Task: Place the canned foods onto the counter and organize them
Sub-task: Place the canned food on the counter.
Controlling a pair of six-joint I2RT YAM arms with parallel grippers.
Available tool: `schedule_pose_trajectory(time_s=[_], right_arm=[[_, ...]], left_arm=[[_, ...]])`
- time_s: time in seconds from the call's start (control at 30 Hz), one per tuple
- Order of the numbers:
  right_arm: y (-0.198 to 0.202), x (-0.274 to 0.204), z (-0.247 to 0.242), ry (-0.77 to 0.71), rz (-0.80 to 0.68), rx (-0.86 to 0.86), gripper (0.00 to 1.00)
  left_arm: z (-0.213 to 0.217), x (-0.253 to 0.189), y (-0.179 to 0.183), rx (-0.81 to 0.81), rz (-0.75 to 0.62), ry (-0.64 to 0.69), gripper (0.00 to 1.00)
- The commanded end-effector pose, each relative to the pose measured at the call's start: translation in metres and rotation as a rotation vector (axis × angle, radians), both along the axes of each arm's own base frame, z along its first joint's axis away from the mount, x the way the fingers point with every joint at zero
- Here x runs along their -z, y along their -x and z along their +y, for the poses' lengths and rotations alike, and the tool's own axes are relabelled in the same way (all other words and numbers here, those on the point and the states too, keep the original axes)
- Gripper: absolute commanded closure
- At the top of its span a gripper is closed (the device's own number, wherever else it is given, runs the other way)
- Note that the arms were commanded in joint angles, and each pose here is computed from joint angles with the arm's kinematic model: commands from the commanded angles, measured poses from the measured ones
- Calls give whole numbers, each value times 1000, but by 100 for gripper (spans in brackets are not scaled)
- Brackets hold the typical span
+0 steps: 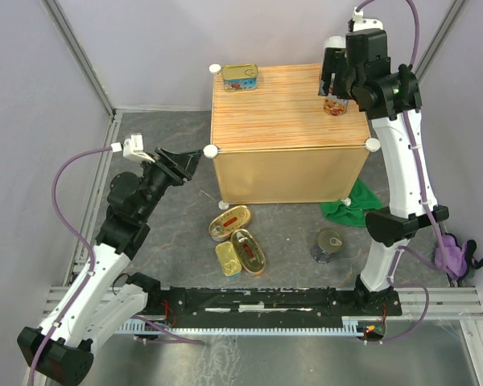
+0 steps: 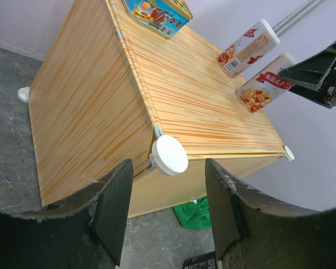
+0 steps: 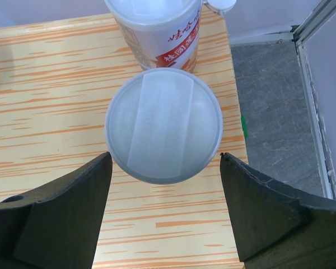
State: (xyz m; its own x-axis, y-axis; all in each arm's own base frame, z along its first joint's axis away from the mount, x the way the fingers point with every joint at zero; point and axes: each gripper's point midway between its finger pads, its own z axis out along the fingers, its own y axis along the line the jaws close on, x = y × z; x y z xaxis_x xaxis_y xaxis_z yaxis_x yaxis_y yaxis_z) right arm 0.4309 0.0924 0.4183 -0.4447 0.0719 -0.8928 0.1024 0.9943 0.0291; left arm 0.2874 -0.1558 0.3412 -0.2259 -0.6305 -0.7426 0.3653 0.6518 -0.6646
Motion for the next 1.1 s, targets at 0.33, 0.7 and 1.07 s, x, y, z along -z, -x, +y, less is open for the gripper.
schedule_pose_trajectory(time_s=[0.33, 0.7, 1.07], right_arm=[[21, -32, 3, -51, -90, -24, 15], [41, -39, 3, -43, -101, -37, 16], [72, -26, 9, -8, -71, -68, 17]], left_arm=[[5, -30, 11, -3, -92, 31, 39], [7, -29, 17, -4, -92, 37, 39], [10, -28, 22, -7, -92, 37, 39]])
